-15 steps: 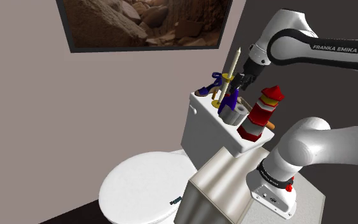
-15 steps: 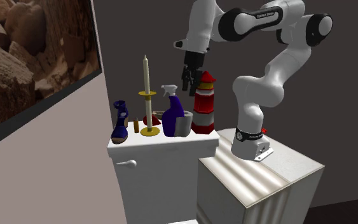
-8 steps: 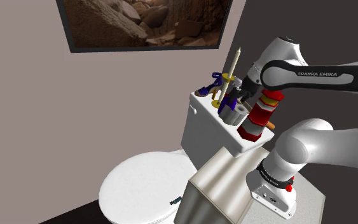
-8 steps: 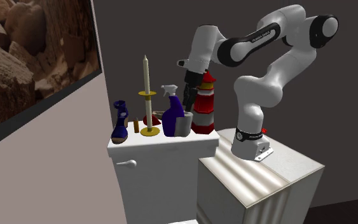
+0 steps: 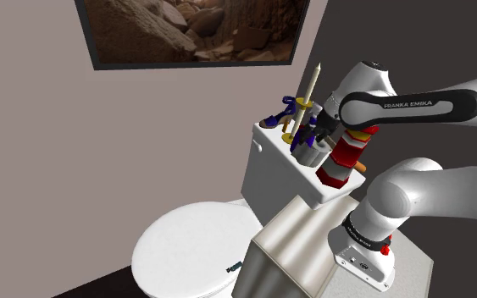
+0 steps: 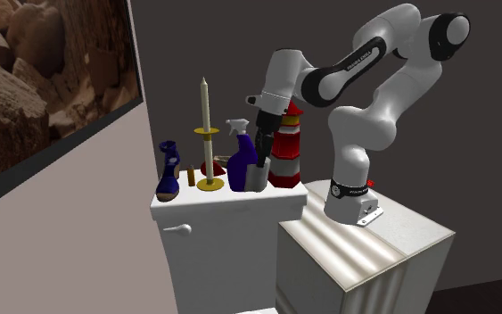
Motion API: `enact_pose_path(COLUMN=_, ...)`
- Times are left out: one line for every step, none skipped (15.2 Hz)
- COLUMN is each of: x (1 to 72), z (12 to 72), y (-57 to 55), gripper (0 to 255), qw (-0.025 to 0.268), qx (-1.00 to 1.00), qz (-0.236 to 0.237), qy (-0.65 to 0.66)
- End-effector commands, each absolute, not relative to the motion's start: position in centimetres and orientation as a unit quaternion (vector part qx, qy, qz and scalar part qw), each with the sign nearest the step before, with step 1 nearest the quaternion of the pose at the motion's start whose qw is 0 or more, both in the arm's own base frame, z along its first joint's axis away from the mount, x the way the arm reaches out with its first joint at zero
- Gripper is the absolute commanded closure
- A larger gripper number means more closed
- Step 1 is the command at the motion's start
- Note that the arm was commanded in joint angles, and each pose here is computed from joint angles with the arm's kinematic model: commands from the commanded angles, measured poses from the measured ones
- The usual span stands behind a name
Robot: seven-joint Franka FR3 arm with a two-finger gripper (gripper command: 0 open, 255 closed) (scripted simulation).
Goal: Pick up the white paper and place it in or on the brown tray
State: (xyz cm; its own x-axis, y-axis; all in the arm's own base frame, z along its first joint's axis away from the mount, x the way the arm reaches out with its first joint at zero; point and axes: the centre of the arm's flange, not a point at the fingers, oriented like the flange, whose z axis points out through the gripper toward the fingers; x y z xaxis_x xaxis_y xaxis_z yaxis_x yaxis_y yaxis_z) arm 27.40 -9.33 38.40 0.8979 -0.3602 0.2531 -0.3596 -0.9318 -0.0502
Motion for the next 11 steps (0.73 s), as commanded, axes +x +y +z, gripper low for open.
enact_pose_path(x=27.41, z=38.33, y=-9.33, gripper=0, qw=0.001, qx=-0.974, qz=-0.130, qy=0.185)
enact_pose_path(x=27.41, z=38.33, y=-9.33, gripper=0, qw=0.001, qx=-0.974, qz=-0.130, qy=0.185)
enact_pose_path(x=27.41, z=38.33, y=-9.33, gripper=0, qw=0.001, qx=-0.974, qz=-0.130, qy=0.185)
enact_pose_path(x=27.41, z=38.33, y=-9.33, gripper=0, qw=0.001, qx=-0.974, qz=-0.130, qy=0.185)
enact_pose_path(x=27.41, z=38.33, y=-9.33, gripper=0, qw=0.001, qx=-0.974, qz=-0.130, qy=0.185)
enact_pose_path(x=27.41, z=38.33, y=-9.33, gripper=255, qw=0.001, qx=-0.974, qz=-0.130, qy=0.185)
enact_pose_path(x=27.41, z=38.33, y=-9.33, gripper=255, qw=0.001, qx=-0.974, qz=-0.130, qy=0.185)
enact_pose_path(x=27.41, z=38.30, y=-9.33, gripper=255, qw=0.001, qx=-0.974, qz=-0.130, qy=0.185)
enact_pose_path(x=27.49, z=38.32, y=-9.34, gripper=255, qw=0.001, qx=-0.974, qz=-0.130, qy=0.185)
enact_pose_path(x=27.48, z=38.41, y=-9.29, gripper=255, qw=0.001, qx=-0.974, qz=-0.130, qy=0.185)
enact_pose_path(x=27.47, z=38.33, y=-9.30, gripper=255, qw=0.001, qx=-0.974, qz=-0.130, qy=0.185)
